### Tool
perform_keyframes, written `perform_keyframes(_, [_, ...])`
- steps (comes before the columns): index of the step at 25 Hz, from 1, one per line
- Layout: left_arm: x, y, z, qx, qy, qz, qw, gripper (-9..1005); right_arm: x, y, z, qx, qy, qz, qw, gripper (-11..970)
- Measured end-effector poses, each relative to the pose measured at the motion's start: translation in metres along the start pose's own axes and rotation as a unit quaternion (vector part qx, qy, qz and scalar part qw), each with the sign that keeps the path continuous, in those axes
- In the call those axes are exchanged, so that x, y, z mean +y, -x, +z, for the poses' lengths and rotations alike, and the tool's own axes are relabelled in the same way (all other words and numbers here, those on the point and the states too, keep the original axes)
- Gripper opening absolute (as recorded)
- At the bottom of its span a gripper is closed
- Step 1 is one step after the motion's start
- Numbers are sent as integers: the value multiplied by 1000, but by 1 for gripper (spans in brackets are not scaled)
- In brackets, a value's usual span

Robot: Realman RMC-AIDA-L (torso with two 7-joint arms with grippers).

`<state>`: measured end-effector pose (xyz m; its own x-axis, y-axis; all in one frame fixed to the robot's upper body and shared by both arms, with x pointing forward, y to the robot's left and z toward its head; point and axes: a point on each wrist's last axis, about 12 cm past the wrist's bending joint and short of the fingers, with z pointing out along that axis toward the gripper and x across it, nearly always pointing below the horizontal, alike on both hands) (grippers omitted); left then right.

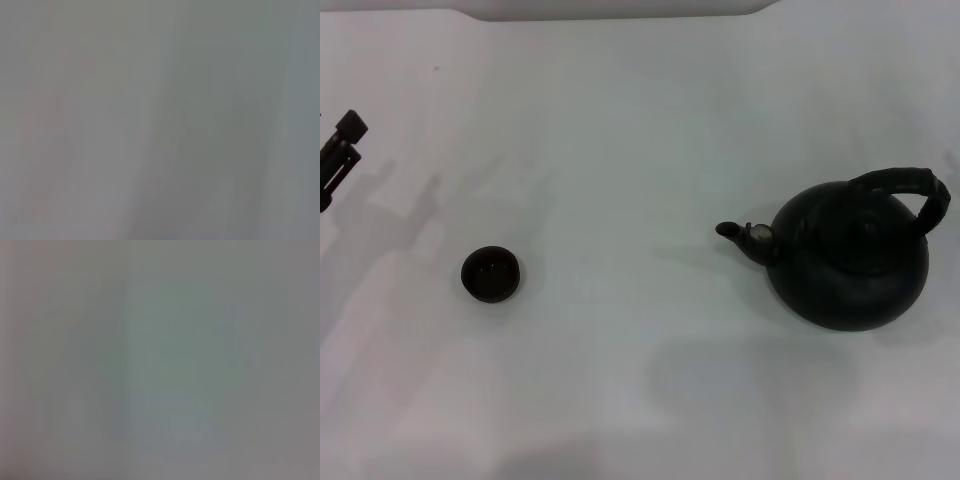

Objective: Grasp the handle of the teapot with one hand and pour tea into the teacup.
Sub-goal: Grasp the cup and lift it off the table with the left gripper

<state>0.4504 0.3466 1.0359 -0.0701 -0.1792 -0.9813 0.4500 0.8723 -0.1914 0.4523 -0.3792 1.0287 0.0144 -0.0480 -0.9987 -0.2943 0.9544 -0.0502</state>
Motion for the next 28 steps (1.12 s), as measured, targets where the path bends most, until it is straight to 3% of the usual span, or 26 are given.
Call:
perform_keyframes(21, [2, -2, -1, 18, -4, -21, 1000, 673, 2, -3, -2, 7, -3, 7, 1000, 797])
perform_keyframes(25, [8, 4, 7, 50, 1, -21, 999, 679, 2, -3, 0, 6, -2, 8, 1000, 796])
perform_keyframes(28, [15, 11, 16, 78, 13, -52, 996, 684, 2, -4, 1, 7, -2, 10, 1000, 796])
